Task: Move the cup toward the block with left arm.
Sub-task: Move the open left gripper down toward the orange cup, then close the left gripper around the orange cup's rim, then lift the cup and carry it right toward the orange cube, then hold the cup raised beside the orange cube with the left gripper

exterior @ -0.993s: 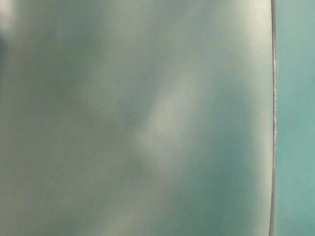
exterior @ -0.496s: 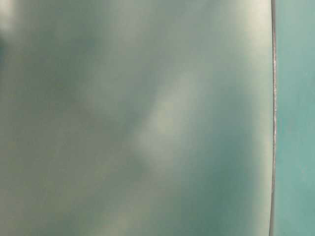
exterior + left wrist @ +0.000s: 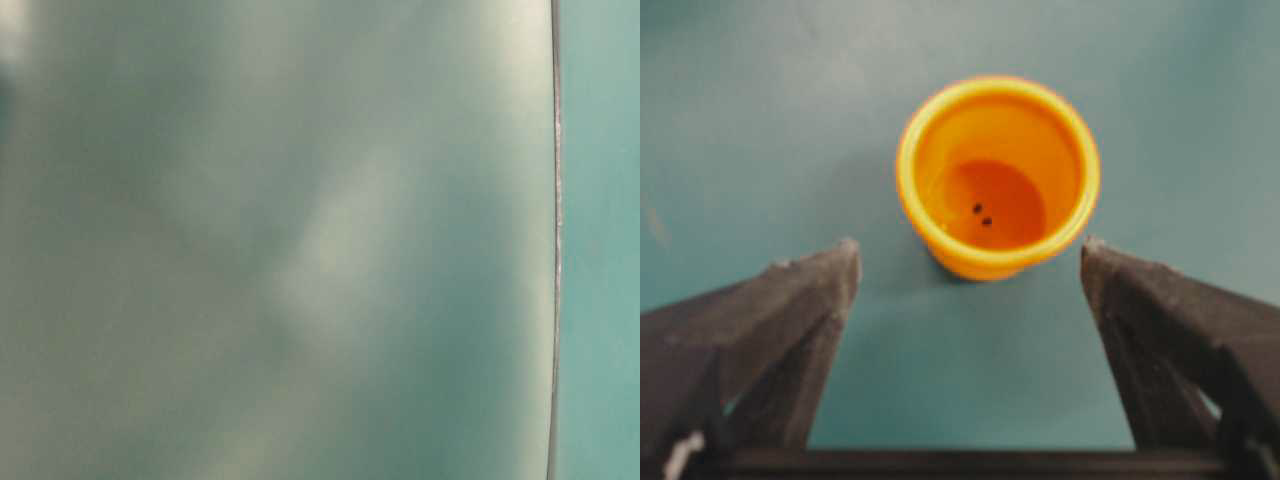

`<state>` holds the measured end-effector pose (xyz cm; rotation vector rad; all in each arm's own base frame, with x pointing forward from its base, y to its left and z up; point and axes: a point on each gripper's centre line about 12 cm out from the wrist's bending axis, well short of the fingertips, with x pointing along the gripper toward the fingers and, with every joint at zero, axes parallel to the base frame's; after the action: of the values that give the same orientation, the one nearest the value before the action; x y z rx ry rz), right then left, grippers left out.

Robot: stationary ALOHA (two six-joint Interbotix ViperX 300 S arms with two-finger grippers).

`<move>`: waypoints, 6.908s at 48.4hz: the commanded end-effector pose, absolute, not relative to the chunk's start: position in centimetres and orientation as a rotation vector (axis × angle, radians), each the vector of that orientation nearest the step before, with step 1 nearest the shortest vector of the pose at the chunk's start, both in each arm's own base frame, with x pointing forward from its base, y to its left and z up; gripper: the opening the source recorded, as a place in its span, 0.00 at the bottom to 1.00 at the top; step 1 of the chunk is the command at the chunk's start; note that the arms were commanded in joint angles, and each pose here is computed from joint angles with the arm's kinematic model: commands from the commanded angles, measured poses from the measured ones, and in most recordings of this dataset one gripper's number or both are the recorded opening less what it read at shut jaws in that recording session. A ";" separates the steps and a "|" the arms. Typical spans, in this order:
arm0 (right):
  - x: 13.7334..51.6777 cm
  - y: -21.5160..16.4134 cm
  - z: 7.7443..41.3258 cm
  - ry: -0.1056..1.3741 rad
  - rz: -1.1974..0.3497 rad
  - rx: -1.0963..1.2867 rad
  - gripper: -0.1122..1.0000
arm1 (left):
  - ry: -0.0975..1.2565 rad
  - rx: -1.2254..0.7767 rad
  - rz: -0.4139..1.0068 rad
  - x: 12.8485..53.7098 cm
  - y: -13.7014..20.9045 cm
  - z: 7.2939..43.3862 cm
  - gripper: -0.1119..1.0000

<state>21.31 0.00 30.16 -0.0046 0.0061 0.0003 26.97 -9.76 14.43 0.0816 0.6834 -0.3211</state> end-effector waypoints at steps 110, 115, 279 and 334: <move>21.6 0.0 31.8 -0.037 0.000 -0.002 0.10 | 0.551 -0.082 -0.119 41.4 -6.5 18.5 0.72; 21.6 0.0 31.8 -0.034 0.000 -0.002 0.10 | 0.528 -0.092 -0.089 42.7 -5.3 19.5 0.72; 21.6 0.0 31.9 -0.038 0.000 -0.008 0.10 | 0.594 -0.129 0.075 52.8 2.0 20.0 0.72; 21.6 0.0 31.9 -0.040 0.000 -0.008 0.10 | 0.597 -0.129 0.070 52.8 1.7 19.8 0.72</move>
<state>21.41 0.00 30.47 -0.0061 0.0000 0.0003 52.67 1.89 18.05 -0.1307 0.6381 0.0763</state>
